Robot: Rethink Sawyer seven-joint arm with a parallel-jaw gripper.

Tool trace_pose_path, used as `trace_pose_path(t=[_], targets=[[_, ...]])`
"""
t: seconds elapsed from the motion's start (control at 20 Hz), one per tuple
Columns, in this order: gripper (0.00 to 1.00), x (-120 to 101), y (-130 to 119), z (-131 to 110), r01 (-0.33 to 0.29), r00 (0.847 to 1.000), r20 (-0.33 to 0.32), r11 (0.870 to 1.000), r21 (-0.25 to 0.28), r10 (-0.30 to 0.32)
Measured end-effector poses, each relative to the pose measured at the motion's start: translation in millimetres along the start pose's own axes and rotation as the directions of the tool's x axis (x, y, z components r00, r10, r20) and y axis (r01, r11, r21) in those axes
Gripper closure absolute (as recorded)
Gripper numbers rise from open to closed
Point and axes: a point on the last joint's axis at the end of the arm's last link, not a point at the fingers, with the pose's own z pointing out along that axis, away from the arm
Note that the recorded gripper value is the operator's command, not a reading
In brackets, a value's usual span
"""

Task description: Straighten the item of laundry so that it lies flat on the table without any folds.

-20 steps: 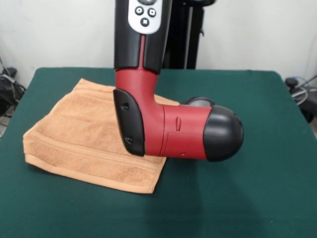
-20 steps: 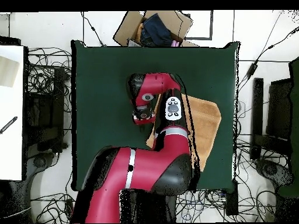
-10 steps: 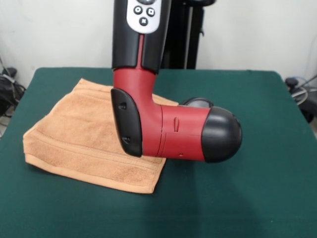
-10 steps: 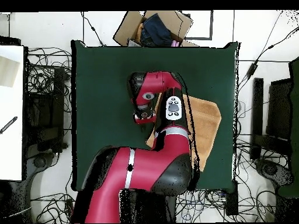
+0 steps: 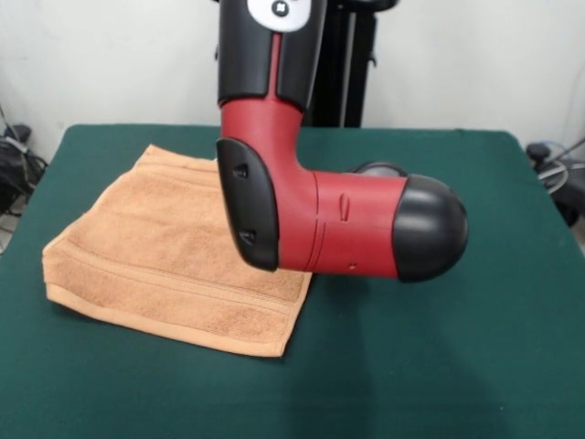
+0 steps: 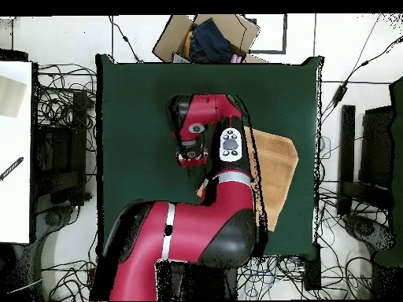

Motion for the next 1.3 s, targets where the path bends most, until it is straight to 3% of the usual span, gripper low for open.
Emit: trace_pose_path(t=[0.9, 1.3], targets=[[0.00, 3, 5, -8, 0.004, 1.000, 0.010, 1.000, 0.008, -0.004], [0.00, 0, 4, 5, 0.005, 1.000, -0.010, 1.000, 0.000, -0.005]])
